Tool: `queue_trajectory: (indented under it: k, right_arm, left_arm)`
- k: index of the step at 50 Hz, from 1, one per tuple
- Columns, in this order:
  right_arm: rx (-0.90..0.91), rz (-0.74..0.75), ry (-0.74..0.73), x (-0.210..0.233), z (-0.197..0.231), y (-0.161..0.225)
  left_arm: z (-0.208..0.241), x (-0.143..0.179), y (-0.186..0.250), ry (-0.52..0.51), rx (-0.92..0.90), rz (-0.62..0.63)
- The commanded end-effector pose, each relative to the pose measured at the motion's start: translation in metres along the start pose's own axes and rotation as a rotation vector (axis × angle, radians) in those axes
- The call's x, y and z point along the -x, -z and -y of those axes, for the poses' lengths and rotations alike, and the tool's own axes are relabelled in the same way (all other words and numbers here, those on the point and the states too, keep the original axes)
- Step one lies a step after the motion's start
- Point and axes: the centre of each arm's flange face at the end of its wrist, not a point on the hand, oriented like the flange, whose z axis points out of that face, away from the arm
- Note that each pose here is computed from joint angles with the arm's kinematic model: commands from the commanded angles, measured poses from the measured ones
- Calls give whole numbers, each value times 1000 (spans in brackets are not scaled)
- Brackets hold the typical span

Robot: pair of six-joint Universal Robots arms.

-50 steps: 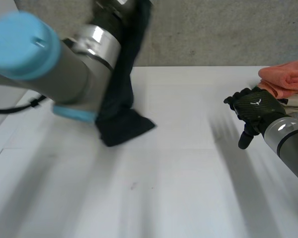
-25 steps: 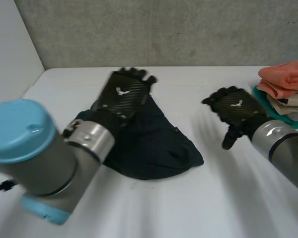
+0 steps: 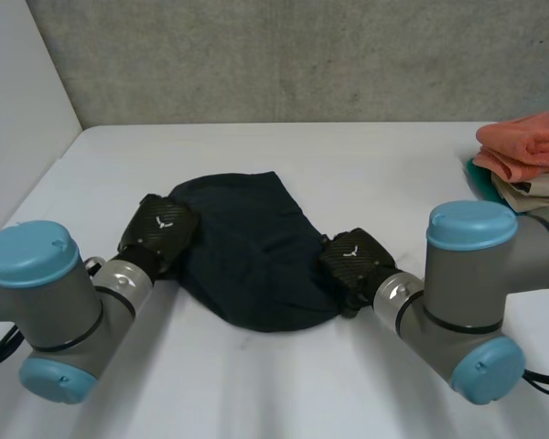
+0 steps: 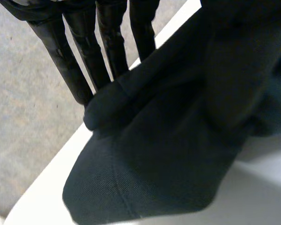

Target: Fold the laundry.

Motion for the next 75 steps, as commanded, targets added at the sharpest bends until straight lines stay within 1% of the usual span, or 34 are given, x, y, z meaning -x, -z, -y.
queue_trajectory:
  k: [1,3,4,5,6,8,9,12,13,16,19,23,27,30,34,36,37,40,41,44,45,48,51,55,59,62,63,66,67,69,70,72,73,75]
  right_arm:
    - [-40,-78,18,-6,10,0]
    - [-66,-120,23,-14,21,6]
    - [-132,-185,24,-30,46,21]
    - [-154,-206,28,-36,54,27]
    - [-176,-227,30,-43,62,33]
    - [-245,-289,45,-66,90,52]
    - [-278,-324,56,-81,109,68]
    - [-312,-371,72,-100,137,94]
    - [-323,-395,76,-112,153,111]
    - [-327,-396,84,-120,173,133]
    - [-297,-363,96,-120,179,142]
    - [-197,-285,129,-116,172,132]
    - [-111,-234,164,-112,158,112]
    - [-78,-201,160,-108,147,90]
    - [-81,-186,131,-101,134,51]
    - [-115,-234,125,-104,131,26]
    - [-131,-256,124,-106,131,19]
    - [-254,-409,136,-125,147,-2]
    - [-353,-503,140,-138,163,-5]
    - [-522,-641,146,-159,193,2]
    - [-629,-709,150,-169,211,13]
    - [-817,-781,174,-179,241,35]
    - [-893,-785,195,-179,252,44]
    - [-881,-746,208,-175,249,44]
    - [-797,-702,197,-170,229,31]
    - [-681,-637,178,-159,199,13]
    - [-645,-615,172,-155,189,8]
    - [-501,-510,155,-131,146,-11]
    - [-468,-479,151,-123,135,-16]
    - [-335,-366,135,-92,88,-30]
    - [-306,-345,133,-85,78,-33]
    - [-246,-299,133,-70,58,-37]
    - [-198,-261,140,-55,42,-38]
    - [-162,-236,155,-46,30,-37]
  left_arm:
    - [10,5,-1,-24,-59,56]
    - [24,15,4,-32,-84,113]
    - [48,28,12,-28,-131,182]
    - [83,50,28,-8,-205,274]
    - [87,52,30,-8,-213,283]
    - [121,70,50,18,-280,328]
    - [143,80,66,31,-312,329]
    - [173,93,90,57,-340,305]
    - [191,102,106,74,-357,298]
    - [207,114,124,130,-310,259]
    - [209,119,125,168,-234,234]
    - [198,122,110,204,-90,189]
    - [173,114,72,209,40,133]
    - [158,106,47,204,83,101]
    - [132,90,5,152,135,61]
    - [125,84,-20,99,116,57]
    - [124,84,-36,59,80,73]
    - [141,95,-54,14,-46,145]
    - [160,107,-60,-1,-156,210]
    - [196,129,-59,-9,-345,325]
    - [217,141,-53,-2,-464,395]
    - [251,155,-36,12,-661,481]
    - [261,155,-27,25,-731,497]
    - [247,146,-25,43,-692,472]
    - [211,130,-32,56,-568,431]
    - [174,109,-39,69,-450,385]
    - [152,95,-41,76,-382,351]
    - [114,72,-43,82,-268,296]
    - [89,55,-43,88,-195,258]
    - [62,37,-41,91,-121,220]
    - [33,15,-35,89,-35,170]
    - [18,3,-30,89,13,141]
    - [3,-10,-21,88,62,109]
    - [-4,-18,-11,86,93,89]
